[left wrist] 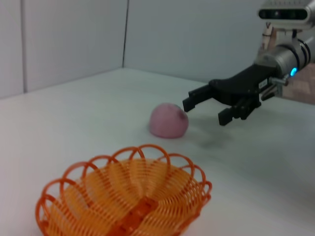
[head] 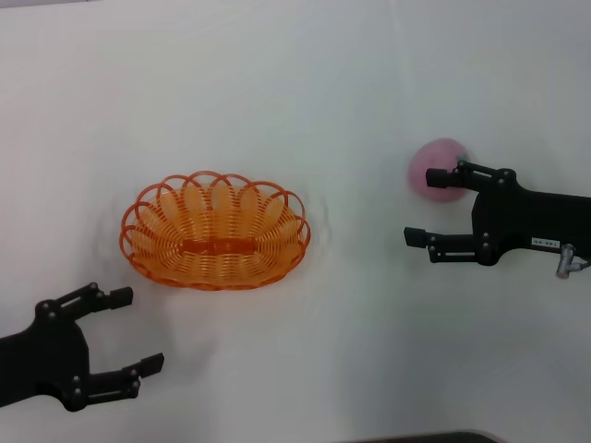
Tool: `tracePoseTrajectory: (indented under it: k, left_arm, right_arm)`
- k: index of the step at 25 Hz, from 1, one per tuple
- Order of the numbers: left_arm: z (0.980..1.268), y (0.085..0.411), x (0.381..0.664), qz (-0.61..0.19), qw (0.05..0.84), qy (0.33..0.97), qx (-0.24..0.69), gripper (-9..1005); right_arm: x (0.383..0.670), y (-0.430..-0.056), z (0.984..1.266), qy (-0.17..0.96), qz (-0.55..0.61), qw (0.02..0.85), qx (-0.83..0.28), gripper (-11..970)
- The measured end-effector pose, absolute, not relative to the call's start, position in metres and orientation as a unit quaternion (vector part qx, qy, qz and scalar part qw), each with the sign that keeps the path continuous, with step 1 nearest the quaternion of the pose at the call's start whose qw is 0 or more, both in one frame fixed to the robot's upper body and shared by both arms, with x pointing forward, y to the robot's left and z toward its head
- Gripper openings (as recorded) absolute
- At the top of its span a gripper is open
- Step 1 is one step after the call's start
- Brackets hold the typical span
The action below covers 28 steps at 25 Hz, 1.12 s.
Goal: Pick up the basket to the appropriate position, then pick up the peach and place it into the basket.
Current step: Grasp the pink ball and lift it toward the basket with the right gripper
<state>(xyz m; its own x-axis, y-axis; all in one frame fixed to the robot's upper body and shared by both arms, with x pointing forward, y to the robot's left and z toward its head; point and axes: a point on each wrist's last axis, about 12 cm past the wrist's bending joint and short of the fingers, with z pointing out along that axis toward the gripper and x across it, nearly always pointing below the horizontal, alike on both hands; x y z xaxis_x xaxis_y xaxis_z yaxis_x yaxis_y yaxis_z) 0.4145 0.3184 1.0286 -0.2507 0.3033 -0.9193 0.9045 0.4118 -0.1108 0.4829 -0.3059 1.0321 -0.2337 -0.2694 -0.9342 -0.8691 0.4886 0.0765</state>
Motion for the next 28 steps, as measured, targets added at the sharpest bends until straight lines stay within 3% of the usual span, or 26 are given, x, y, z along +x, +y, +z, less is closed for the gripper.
tracePoseTrajectory:
  k: [19,28]
  left_arm:
    - [1.026,0.315,0.415,-0.345,0.436,0.715,0.424,892]
    - [1.026,0.315,0.415,-0.348,0.436,0.715,0.421,893]
  right_arm:
    - [0.474,-0.310,1.036,0.721,0.355,0.445,-0.394,937]
    - [0.492,-0.335,1.067,0.800,0.386,0.332,-0.317,937]
